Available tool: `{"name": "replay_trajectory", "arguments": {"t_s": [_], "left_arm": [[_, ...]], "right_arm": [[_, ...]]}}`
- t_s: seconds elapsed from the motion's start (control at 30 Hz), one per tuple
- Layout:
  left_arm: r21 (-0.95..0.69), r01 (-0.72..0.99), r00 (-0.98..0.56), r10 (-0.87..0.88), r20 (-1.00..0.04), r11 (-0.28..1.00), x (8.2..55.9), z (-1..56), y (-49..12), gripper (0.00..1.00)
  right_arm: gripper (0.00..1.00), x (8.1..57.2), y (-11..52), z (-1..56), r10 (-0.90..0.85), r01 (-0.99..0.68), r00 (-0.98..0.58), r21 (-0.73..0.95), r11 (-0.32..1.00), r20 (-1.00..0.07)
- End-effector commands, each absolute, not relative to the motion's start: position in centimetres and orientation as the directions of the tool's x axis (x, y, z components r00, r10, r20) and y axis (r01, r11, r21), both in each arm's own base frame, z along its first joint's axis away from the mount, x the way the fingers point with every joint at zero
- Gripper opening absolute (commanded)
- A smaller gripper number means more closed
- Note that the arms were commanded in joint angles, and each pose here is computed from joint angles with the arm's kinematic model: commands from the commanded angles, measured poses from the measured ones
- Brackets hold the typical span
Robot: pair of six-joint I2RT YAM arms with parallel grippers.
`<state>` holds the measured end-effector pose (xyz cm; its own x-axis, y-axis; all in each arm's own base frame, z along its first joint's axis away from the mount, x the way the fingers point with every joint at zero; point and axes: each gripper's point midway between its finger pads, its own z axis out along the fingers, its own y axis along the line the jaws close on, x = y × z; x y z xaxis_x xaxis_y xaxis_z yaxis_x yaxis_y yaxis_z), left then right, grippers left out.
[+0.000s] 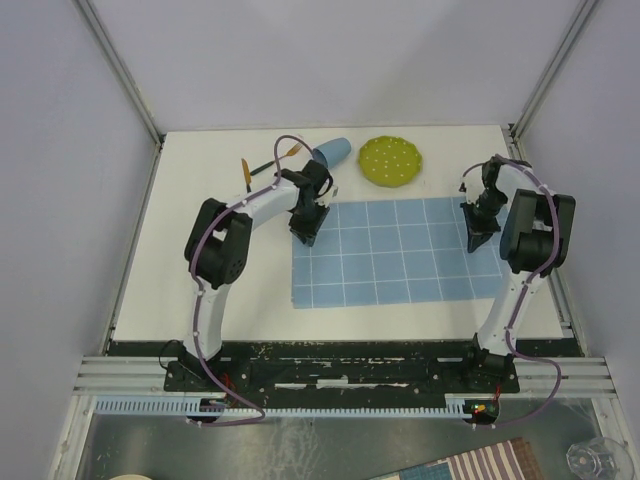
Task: Set the dinner table for one person
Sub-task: Move the napkin to the center of the board.
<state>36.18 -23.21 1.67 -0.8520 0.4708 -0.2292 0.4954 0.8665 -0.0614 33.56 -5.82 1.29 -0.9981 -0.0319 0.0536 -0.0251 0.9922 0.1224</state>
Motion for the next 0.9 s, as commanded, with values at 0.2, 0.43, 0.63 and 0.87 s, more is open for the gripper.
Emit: {"name": "replay_trajectory", "arguments": {"t_s": [0.2,0.43,0.63,0.87], "left_arm": [[0.045,0.464,-0.863,0.463,-0.205,0.885,37.0,2.6,-17.8,0.33],[0.048,0.46,-0.853,0.456,-0.254,0.887,38.2,4.5,-18.0,0.32],[0.021,0.478,-0.814,0.452,-0.364,0.878,40.7,7.7,-19.9,0.35],[-0.04,0.507,-0.778,0.437,-0.45,0.861,43.9,10.0,-23.0,0.45]], "right_arm": [[0.02,35.4,-2.7,3.0,-0.09,-0.096,-0.995,0.185,0.978,-0.04],[0.14,37.0,-4.6,6.8,-0.076,-0.091,-0.982,0.085,0.992,-0.172],[0.37,37.1,-7.5,9.7,-0.018,-0.032,-0.973,0.058,0.998,-0.229],[0.47,37.3,-10.5,8.7,0.028,0.018,-0.979,0.055,0.998,-0.201]]}}
